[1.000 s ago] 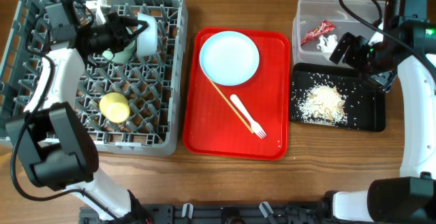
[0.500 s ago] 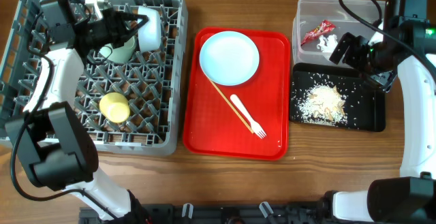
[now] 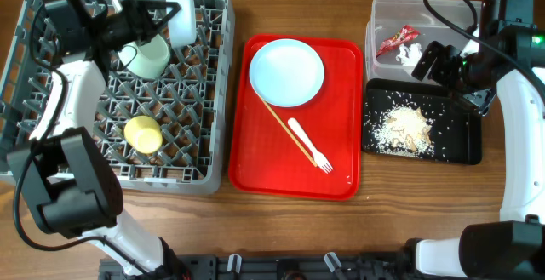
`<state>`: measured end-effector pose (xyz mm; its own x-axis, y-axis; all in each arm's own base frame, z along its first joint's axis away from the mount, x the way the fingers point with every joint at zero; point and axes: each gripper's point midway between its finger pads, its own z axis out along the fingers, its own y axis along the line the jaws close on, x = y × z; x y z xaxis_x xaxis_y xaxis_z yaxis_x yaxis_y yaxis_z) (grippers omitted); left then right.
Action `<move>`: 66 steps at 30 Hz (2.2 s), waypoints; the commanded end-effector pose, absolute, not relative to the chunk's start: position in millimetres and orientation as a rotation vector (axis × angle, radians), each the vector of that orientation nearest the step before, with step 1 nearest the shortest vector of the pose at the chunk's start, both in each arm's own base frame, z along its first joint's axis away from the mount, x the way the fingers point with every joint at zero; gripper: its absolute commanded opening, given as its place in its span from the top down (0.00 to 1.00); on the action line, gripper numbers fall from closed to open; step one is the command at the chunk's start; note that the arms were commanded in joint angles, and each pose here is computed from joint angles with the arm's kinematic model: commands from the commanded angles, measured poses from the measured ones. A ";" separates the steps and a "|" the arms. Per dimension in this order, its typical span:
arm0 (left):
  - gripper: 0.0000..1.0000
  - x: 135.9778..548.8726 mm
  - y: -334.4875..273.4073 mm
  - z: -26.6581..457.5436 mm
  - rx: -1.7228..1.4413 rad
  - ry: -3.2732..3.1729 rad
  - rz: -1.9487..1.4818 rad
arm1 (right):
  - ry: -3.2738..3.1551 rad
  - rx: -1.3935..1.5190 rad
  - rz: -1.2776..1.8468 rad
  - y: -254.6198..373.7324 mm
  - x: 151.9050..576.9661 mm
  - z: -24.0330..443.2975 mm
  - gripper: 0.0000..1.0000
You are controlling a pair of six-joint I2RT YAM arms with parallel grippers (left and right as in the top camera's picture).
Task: Sort waste into correct bins and load items into the dishwasher rack
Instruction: 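Carry the blue bowl into the dish rack and release it, then reach the left gripper to the chopsticks on the red tray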
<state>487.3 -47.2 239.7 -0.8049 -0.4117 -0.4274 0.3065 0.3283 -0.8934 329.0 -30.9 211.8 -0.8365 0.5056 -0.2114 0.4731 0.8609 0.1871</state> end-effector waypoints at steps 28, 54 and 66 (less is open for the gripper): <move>0.59 533.2 4.0 149.2 -0.434 1.968 -1.615 | 2.775 0.749 0.159 -34.5 326.5 214.0 0.00; 0.00 525.0 37.5 202.1 -0.314 1.887 -1.443 | 2.782 0.751 0.159 -34.1 324.8 213.6 0.00; 0.00 508.3 58.4 139.8 -0.434 2.125 -1.117 | 2.784 0.753 0.159 -34.0 324.2 213.4 0.00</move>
